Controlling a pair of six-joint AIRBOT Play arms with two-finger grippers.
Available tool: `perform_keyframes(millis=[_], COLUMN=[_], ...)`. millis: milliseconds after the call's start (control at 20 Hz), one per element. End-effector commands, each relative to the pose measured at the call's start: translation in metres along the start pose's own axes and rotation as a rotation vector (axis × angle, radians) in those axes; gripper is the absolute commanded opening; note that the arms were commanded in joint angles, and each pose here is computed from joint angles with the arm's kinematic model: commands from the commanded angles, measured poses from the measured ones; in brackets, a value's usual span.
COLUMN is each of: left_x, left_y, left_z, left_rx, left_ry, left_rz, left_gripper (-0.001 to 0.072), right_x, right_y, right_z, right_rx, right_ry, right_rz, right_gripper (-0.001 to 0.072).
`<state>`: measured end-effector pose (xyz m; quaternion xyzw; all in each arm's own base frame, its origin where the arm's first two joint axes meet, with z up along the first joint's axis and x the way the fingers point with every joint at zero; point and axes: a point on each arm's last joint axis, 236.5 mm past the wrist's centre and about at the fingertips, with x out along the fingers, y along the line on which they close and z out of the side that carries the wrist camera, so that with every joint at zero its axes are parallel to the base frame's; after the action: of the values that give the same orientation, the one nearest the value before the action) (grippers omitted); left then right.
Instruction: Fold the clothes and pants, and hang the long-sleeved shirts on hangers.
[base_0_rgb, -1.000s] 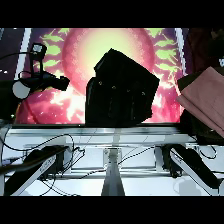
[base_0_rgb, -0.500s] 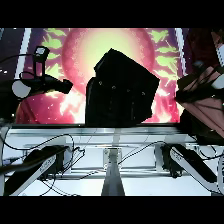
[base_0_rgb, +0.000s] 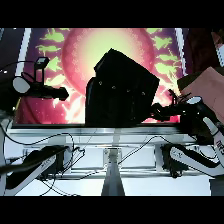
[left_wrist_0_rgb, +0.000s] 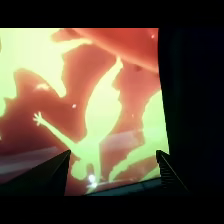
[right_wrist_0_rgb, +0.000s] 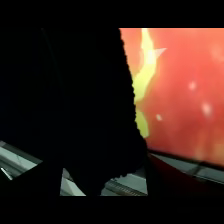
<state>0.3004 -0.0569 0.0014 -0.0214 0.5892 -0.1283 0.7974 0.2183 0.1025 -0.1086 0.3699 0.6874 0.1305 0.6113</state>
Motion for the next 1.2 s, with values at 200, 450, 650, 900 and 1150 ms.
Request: perform_keyframes(millis=[200,450,650,900,1150], left_x=[0.041,0.068,0.082,0.097,0.123], left_y=[0.041,-0.022,-0.059,-0.074,-0.089], left_z=[-0.080,-0.112,-0.106,-0.107,-0.118], left_rx=[-0.229,-0.186,-0.215,-0.214,-0.121], left_ry=[0.342,0.386,0.307,0.312,0.349], left_rz=[-0.058,-0.390,-0.581,-0.634,-0.577], left_gripper=[0.0424,0.0424,0.0429,0.0428,0.0295], right_x=[0.011,0.010,0.009,0.011,0.021], right_y=[0.026,0.031,0.031,0.033,0.059], right_z=[0.010,0.003,0.005,0.005,0.008], right_rx=[-0.142,-0.253,-0.280,-0.304,-0.473], right_ry=[-0.029,-0.014,-0.017,-0.012,-0.035], right_rz=[0.162,0.184,0.177,0.162,0.083], right_gripper=[0.0070,0.0040,0.0040,0.0038,0.0038])
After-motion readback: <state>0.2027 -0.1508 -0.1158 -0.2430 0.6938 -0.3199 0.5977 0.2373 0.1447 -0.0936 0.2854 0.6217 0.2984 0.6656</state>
